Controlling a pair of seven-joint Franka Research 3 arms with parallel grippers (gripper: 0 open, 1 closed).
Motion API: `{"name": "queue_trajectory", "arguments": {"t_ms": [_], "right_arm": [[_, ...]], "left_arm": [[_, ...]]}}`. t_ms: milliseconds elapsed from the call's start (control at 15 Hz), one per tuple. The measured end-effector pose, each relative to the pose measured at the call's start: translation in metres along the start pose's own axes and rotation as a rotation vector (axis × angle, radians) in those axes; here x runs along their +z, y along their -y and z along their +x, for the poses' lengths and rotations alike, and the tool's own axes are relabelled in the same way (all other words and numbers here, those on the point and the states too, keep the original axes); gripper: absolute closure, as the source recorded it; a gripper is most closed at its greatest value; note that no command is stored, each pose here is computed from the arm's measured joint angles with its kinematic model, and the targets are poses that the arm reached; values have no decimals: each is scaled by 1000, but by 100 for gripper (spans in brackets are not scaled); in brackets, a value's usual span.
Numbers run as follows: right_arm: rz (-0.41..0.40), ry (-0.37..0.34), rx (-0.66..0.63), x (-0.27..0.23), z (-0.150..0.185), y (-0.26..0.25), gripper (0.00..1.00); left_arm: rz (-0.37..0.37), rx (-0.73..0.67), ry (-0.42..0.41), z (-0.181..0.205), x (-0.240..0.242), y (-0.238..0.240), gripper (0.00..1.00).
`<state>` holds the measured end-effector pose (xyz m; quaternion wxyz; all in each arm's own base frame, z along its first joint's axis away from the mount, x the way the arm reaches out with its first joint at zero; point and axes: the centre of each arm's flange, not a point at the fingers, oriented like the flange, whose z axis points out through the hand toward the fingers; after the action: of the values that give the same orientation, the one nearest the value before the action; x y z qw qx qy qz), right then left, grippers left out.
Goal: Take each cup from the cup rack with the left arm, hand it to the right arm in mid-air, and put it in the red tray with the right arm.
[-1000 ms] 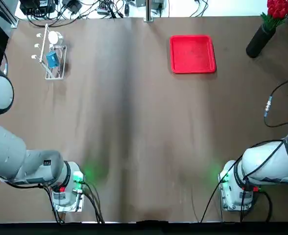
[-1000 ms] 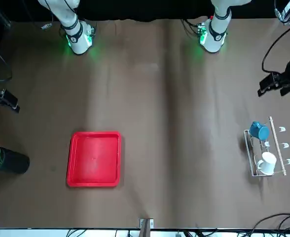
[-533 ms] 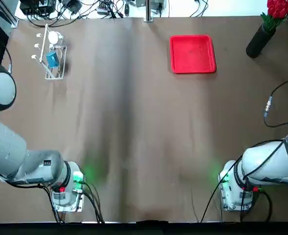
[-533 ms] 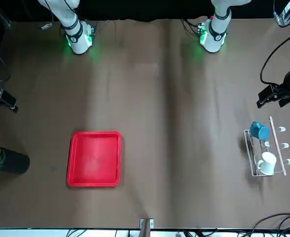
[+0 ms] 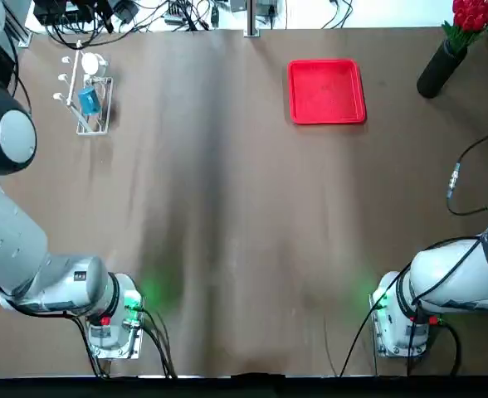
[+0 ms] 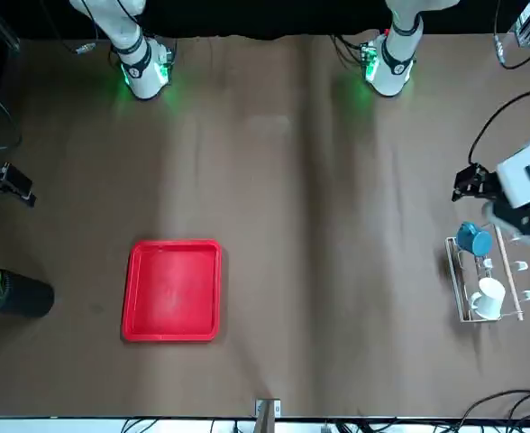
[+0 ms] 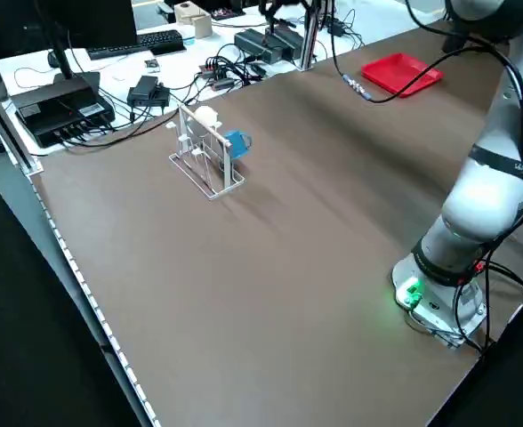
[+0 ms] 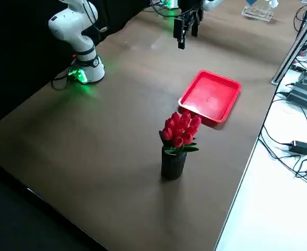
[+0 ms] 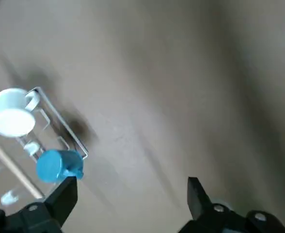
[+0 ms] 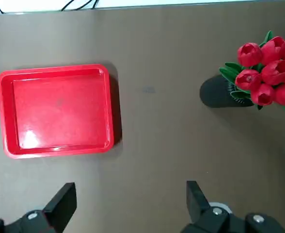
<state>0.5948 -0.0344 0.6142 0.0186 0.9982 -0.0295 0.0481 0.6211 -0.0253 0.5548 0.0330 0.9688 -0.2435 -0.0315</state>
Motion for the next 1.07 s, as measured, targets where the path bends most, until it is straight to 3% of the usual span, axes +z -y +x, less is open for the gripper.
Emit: {"name": "queue_trajectory", "arguments": {"t_ms": [267,600,867,1067], "right_arm": [[0,1,-1,0,0,1,0],[1,0,-6,0,0,3,0],[4,9,-29,5,0,17,0],[6,16,-47,9,1,28,0]], "left_arm": [[-56,184,78,17,57,13,0],[-102,376,114,24,92,23,0],[-175,519,152,22,144,57,0],[-178,655,174,14,171,88,0]]}}
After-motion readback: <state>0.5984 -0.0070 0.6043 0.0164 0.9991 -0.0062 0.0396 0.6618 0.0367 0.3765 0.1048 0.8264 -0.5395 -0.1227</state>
